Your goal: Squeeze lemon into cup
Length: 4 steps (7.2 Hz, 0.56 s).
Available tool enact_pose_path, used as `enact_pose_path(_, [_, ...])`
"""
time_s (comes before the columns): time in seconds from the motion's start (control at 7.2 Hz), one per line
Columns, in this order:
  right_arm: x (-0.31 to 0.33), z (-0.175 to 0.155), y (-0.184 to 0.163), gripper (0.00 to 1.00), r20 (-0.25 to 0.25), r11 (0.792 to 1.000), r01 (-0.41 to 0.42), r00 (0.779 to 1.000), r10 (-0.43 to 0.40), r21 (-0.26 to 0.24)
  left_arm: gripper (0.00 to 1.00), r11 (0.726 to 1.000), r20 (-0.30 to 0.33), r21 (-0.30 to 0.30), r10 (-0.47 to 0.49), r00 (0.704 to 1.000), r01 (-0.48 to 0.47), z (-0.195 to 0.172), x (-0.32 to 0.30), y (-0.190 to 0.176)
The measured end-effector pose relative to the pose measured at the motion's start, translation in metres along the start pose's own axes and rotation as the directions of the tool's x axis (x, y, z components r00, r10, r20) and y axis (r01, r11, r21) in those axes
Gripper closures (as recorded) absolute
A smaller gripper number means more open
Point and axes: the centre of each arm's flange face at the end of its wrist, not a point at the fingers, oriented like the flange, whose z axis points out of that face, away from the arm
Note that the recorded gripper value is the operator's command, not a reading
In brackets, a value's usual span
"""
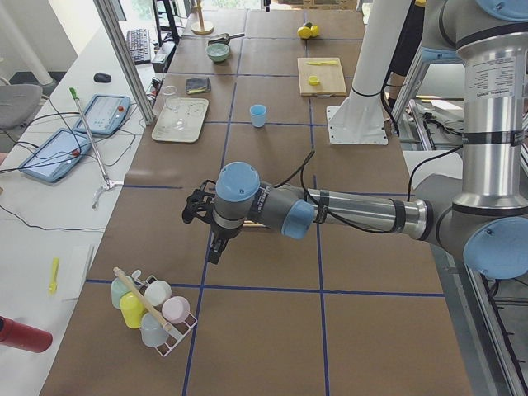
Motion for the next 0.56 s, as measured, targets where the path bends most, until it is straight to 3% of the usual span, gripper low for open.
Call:
enact_pose_path(0.28, [-0.069, 0.012, -0.01, 0.0, 0.044, 0.999, -0.046, 0.998, 0.047, -0.019, 0.0, 0.999, -0.013, 0.03, 0.038, 0.999, -0.038, 0.001, 0.001, 0.016])
enact_pose_path(0.56, [-0.155, 0.036, -0.011, 0.0, 0.079, 0.997, -0.075, 0.994, 0.074, 0.009, 0.0, 0.997, -0.02, 0.047, 0.058, 0.998, -0.057, 0.003, 0.001, 0.025])
